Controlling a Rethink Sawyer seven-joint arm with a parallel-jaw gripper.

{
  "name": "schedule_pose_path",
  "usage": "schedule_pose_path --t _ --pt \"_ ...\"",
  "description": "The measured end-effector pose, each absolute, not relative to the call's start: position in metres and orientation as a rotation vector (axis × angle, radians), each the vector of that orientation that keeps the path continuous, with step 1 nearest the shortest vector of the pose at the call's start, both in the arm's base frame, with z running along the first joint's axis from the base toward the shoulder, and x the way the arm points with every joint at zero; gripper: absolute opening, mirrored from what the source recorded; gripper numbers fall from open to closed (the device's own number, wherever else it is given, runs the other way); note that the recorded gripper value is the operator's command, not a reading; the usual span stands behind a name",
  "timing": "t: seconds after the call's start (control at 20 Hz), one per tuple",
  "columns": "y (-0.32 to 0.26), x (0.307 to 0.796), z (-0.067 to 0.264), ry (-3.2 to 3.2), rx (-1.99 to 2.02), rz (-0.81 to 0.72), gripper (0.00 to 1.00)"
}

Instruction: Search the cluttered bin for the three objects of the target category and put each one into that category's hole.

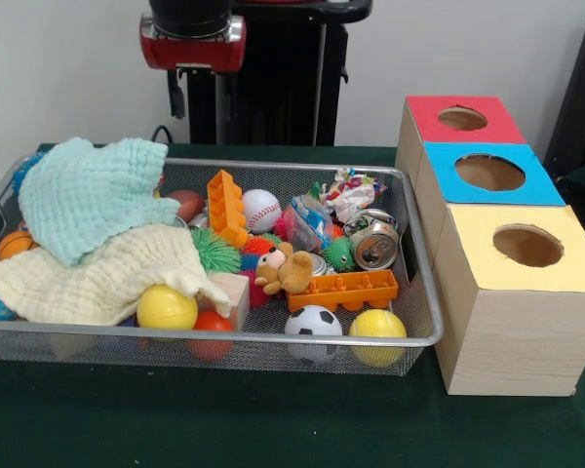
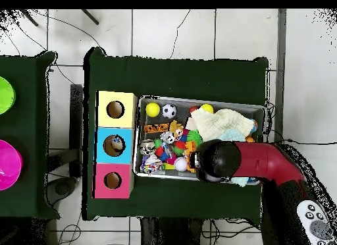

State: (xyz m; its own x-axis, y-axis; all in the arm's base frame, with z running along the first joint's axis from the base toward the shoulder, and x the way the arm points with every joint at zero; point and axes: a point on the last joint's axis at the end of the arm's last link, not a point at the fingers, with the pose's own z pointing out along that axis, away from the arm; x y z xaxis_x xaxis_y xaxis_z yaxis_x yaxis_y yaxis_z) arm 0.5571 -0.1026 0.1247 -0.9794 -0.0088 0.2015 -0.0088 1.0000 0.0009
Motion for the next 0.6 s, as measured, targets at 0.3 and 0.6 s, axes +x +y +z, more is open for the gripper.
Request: schedule_pose_path --t 0.3,0.6 --pt "-0.077 0.564 0.127 -2.977 0.038 -0.025 1.0" --pt "-0.045 0.578 0.13 -3.05 0.071 -0.063 1.0"
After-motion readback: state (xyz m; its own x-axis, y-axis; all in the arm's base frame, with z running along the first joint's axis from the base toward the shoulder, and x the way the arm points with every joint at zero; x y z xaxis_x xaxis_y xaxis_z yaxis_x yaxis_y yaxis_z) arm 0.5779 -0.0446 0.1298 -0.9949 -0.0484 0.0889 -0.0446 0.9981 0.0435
